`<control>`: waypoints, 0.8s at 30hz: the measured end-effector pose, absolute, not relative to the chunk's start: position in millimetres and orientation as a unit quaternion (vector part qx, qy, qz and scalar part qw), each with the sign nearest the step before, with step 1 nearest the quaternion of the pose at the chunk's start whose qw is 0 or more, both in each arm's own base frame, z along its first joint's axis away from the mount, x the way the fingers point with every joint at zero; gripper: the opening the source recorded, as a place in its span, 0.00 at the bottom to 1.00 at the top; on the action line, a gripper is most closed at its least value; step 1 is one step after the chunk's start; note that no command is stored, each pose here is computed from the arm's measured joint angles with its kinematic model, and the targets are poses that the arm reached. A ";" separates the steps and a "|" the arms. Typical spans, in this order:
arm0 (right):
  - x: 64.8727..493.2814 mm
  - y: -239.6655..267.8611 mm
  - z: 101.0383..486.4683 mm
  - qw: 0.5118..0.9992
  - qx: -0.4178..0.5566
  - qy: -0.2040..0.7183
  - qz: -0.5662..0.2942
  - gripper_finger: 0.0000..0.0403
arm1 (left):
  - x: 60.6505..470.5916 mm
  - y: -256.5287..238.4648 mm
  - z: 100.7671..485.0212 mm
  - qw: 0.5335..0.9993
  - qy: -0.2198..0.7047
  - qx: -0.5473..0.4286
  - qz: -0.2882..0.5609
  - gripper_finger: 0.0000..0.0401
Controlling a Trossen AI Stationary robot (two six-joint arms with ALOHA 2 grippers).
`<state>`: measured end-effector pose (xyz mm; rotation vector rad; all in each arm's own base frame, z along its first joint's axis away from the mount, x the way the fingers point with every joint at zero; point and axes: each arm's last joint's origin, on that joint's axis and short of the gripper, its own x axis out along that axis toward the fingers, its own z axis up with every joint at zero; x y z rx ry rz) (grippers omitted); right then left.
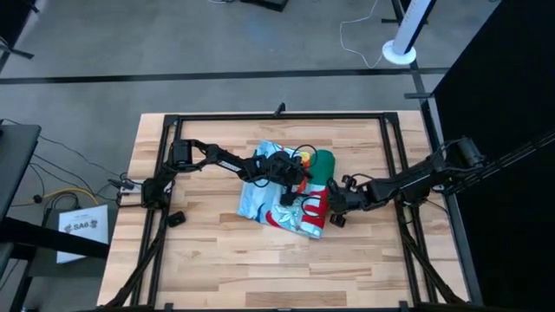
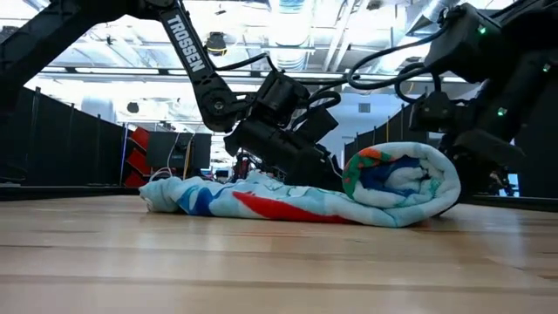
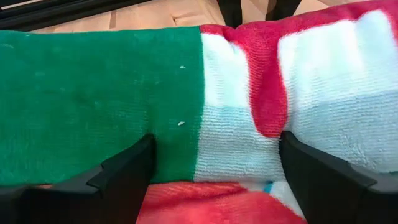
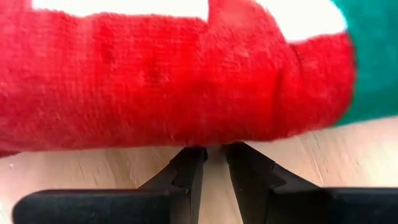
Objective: Roll towel
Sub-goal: Roll the multicolor dinosaur print towel
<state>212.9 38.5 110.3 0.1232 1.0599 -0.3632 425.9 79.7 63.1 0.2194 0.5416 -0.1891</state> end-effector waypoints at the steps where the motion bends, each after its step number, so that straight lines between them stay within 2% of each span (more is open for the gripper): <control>1: 212.5 38.6 110.2 0.845 0.058 0.504 -0.172 0.17 | 425.9 79.7 63.0 0.953 0.267 0.108 -0.093 0.81; 4: 208.1 37.2 114.7 0.841 0.057 0.509 -0.172 0.20 | 425.7 79.7 62.8 0.953 0.268 0.106 -0.093 0.81; 7: 203.2 31.2 118.8 0.832 0.066 0.520 -0.179 0.27 | 425.7 79.7 62.8 0.953 0.268 0.106 -0.093 0.81; 17: 203.7 6.1 120.9 0.822 0.088 0.531 -0.186 0.68 | 425.7 79.5 62.7 0.953 0.269 0.099 -0.095 0.81; 24: 210.1 3.1 122.7 0.844 0.023 0.514 -0.154 0.85 | 425.6 79.4 62.7 0.953 0.268 0.100 -0.097 0.81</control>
